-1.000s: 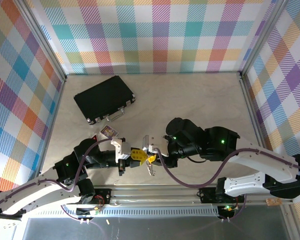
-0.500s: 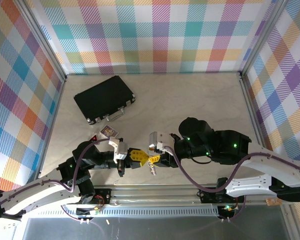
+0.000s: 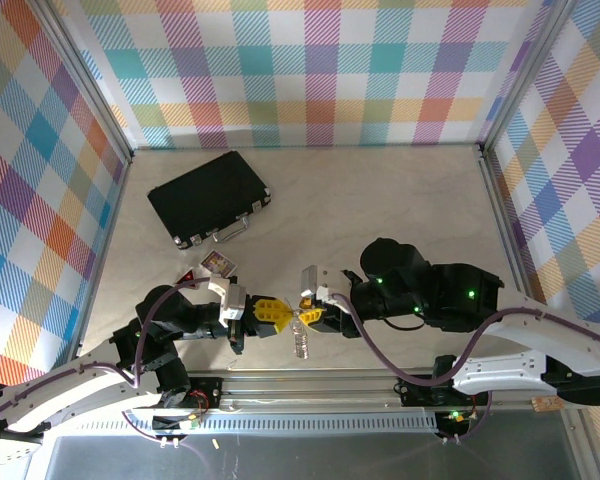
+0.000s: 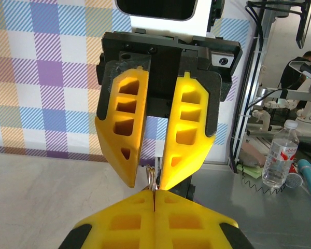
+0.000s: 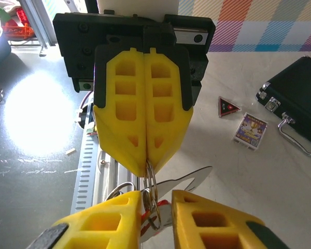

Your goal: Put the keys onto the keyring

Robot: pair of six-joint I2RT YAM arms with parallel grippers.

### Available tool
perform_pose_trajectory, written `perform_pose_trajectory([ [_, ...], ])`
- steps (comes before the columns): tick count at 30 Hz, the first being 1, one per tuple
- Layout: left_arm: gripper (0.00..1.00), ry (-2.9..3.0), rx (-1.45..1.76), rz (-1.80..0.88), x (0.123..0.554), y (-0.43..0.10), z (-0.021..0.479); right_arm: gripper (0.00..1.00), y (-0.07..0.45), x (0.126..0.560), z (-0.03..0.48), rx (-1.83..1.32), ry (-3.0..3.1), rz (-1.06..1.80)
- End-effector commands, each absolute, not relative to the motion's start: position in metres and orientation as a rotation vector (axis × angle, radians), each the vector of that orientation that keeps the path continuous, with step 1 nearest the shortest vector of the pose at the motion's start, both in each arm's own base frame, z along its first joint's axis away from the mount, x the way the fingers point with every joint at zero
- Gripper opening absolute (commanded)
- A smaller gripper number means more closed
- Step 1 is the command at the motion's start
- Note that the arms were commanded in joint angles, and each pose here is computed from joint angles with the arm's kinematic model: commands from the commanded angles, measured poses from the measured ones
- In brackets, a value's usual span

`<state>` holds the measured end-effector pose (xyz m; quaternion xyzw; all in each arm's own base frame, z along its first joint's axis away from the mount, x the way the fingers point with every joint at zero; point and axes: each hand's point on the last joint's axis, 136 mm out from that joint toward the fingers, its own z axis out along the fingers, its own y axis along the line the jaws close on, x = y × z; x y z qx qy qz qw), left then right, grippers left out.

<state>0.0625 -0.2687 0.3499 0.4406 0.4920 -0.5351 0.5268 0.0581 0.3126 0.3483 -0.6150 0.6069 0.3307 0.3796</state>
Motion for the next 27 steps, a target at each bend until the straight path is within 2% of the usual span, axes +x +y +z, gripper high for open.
perform_pose_trajectory([
  [1, 0.0, 1.094, 1.029, -1.305, 0.057, -0.264, 0.367, 0.16, 0.314, 0.052, 0.351, -1.568, 1.526, 0.886],
  [8, 0.0, 1.102, 1.035, -1.305, 0.057, -0.265, 0.365, 0.12, 0.316, 0.052, 0.351, -1.577, 1.519, 0.89],
  [12, 0.0, 1.129, 1.053, -1.285, 0.058, -0.266, 0.36, 0.01, 0.318, 0.052, 0.348, -1.587, 1.525, 0.886],
  [16, 0.0, 1.207, 1.083, -1.206, 0.066, -0.266, 0.348, 0.0, 0.315, 0.054, 0.344, -1.604, 1.545, 0.849],
  [17, 0.03, 1.236, 1.093, -1.169, 0.069, -0.265, 0.344, 0.0, 0.314, 0.056, 0.342, -1.612, 1.557, 0.829],
  [19, 0.24, 1.301, 1.124, -1.078, 0.076, -0.261, 0.335, 0.0, 0.311, 0.06, 0.338, -1.632, 1.587, 0.772],
  [21, 0.34, 1.346, 1.138, -0.999, 0.083, -0.257, 0.331, 0.0, 0.31, 0.064, 0.334, -1.652, 1.611, 0.729],
  [24, 0.39, 1.378, 1.163, -0.969, 0.086, -0.258, 0.329, 0.0, 0.309, 0.068, 0.331, -1.678, 1.637, 0.678],
  [27, 0.39, 1.409, 1.186, -0.954, 0.088, -0.261, 0.324, 0.0, 0.308, 0.069, 0.33, -1.694, 1.641, 0.659],
])
